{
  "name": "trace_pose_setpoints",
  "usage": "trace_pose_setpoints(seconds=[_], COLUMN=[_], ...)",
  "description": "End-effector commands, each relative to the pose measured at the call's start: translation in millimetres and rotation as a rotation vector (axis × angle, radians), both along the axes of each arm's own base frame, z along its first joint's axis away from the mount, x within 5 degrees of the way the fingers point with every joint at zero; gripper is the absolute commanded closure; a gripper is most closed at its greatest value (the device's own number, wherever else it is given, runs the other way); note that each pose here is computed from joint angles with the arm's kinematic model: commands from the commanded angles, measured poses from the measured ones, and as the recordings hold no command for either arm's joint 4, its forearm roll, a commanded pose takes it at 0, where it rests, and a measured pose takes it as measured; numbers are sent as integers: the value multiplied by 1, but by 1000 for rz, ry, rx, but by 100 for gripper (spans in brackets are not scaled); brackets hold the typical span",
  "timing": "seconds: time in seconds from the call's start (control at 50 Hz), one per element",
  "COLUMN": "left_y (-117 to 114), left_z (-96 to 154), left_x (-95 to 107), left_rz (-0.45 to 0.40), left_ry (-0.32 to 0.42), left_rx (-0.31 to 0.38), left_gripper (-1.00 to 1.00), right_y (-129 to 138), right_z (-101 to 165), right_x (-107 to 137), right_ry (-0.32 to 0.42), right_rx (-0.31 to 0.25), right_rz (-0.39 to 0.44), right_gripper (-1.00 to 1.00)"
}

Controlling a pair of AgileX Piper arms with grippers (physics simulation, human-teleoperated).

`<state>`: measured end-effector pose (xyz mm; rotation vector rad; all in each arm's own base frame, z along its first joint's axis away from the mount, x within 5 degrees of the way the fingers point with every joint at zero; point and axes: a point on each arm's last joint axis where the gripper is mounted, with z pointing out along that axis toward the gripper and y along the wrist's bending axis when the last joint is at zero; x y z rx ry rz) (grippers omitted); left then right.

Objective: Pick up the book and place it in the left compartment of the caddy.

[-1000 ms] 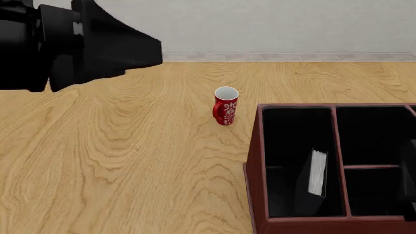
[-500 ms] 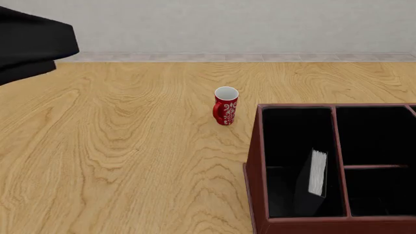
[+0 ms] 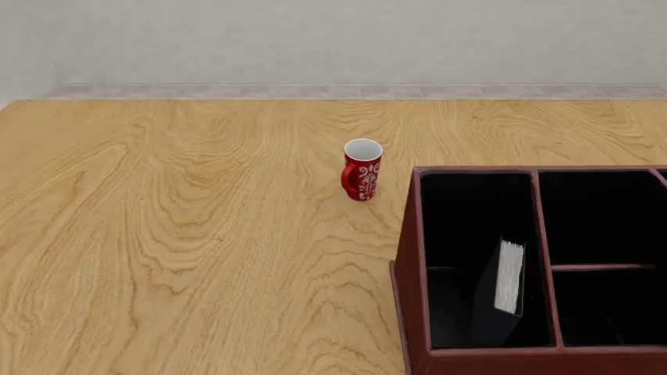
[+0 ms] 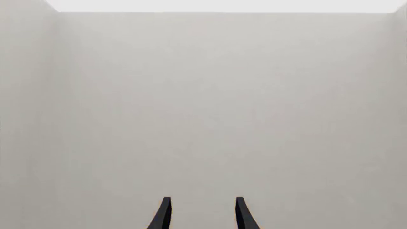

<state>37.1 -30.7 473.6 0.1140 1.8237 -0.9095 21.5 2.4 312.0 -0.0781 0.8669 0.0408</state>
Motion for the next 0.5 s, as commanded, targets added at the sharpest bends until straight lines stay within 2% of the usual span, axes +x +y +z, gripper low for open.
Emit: trace_pose_setpoints(seconds=[0.02,0.04,0.06,0.12,0.22,0.32,0.5], left_y=[23,25,25,29,34,44,56], left_z=[2,7,-4,-7,-25,-11,-21], left_x=[-27,-29,-30,-34,-42,-55,-76], left_rz=[32,34,33,35,56,67,126], left_ry=[-66,-70,-75,-92,-54,-67,-62], left_rx=[-37,-45,-40,-40,-92,-104,-147], left_gripper=[-100,-100,-100,-100,-100,-100,-100], right_y=[-1,-1,-1,-1,-1,-1,-2], right_z=[9,10,11,12,15,18,31], right_x=[-6,-6,-7,-8,-10,-12,-18], right_ry=[-64,-69,-74,-87,-114,-122,-130], right_rx=[18,22,24,26,30,30,29], right_rz=[5,6,6,6,12,15,14], right_gripper=[-100,-100,-100,-100,-100,-100,-100])
